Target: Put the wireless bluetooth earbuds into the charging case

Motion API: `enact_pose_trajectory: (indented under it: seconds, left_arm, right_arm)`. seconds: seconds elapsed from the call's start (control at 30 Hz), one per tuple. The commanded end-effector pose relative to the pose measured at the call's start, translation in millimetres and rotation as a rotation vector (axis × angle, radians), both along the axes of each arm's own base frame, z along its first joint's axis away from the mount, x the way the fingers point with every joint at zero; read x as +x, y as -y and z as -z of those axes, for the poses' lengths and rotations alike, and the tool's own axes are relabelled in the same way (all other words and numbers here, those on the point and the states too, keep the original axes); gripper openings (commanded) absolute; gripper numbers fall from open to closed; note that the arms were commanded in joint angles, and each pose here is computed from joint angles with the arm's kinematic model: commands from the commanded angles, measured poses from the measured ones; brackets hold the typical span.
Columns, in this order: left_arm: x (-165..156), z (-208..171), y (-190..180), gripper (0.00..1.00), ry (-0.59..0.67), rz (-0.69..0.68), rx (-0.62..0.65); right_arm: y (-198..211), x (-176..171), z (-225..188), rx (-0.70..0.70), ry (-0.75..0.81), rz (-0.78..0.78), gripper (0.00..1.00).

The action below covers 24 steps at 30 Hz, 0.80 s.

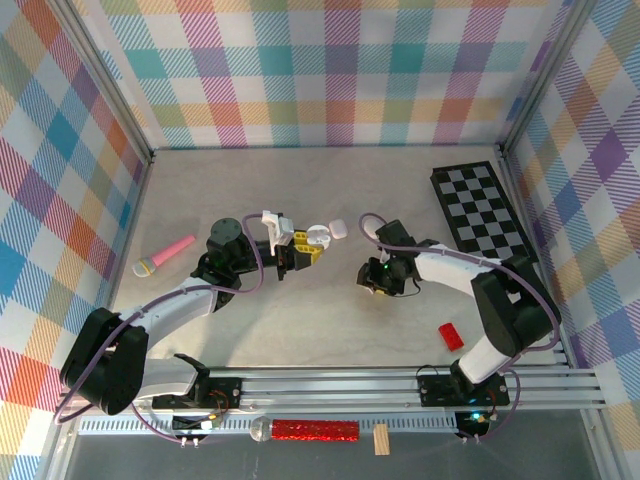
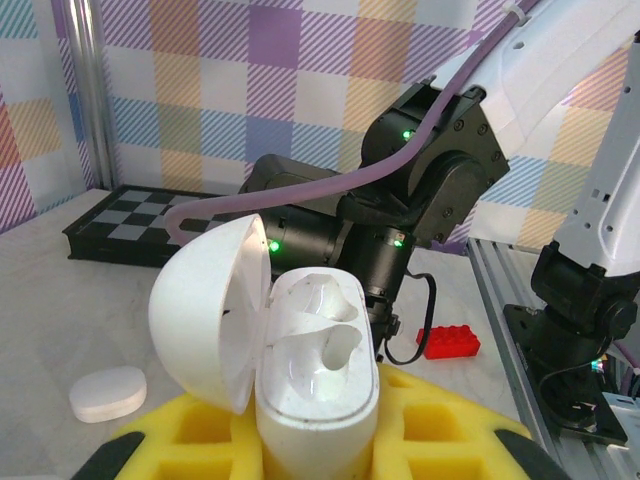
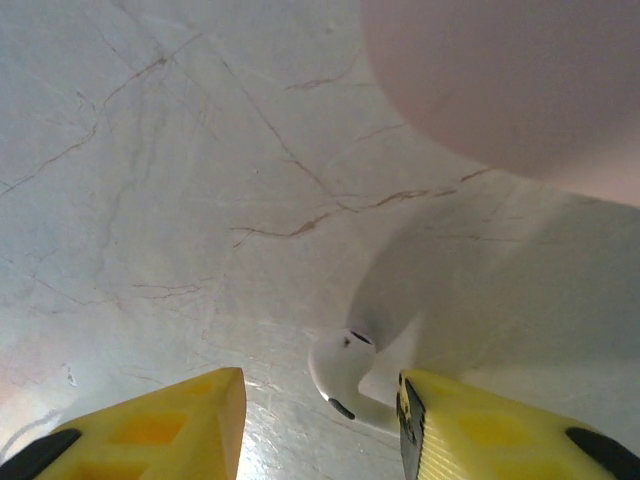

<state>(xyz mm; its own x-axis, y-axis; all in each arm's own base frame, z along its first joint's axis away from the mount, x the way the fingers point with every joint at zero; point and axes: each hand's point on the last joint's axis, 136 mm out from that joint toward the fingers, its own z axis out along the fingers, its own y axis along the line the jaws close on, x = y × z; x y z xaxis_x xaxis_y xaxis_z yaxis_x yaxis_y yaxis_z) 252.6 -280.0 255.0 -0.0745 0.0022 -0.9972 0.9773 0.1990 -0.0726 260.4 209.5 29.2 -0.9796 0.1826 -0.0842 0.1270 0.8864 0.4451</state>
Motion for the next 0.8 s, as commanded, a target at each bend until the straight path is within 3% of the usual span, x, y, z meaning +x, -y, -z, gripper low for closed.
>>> enact_pose_trajectory:
  seconds: [0.0, 0.17, 0.43, 0.77]
  left_arm:
    - [-3, -15, -4, 0.05, 0.064, 0.007, -0.012]
    - [-2, -15, -3, 0.05, 0.065, 0.01, -0.009]
    - [-7, -12, -5, 0.05, 0.074, 0.01, 0.0]
    - [-31, 1, -25, 0.05, 0.04, -0.059, 0.032]
  right_arm:
    - [3, 6, -18, -0.008, 0.064, -0.019, 0.44]
    - [7, 3, -20, -0.097, 0.045, -0.15, 0.45]
    - [13, -9, -18, -0.399, -0.075, -0.487, 0.44]
    - [9, -11, -10, -0.535, -0.233, -0.657, 0.41]
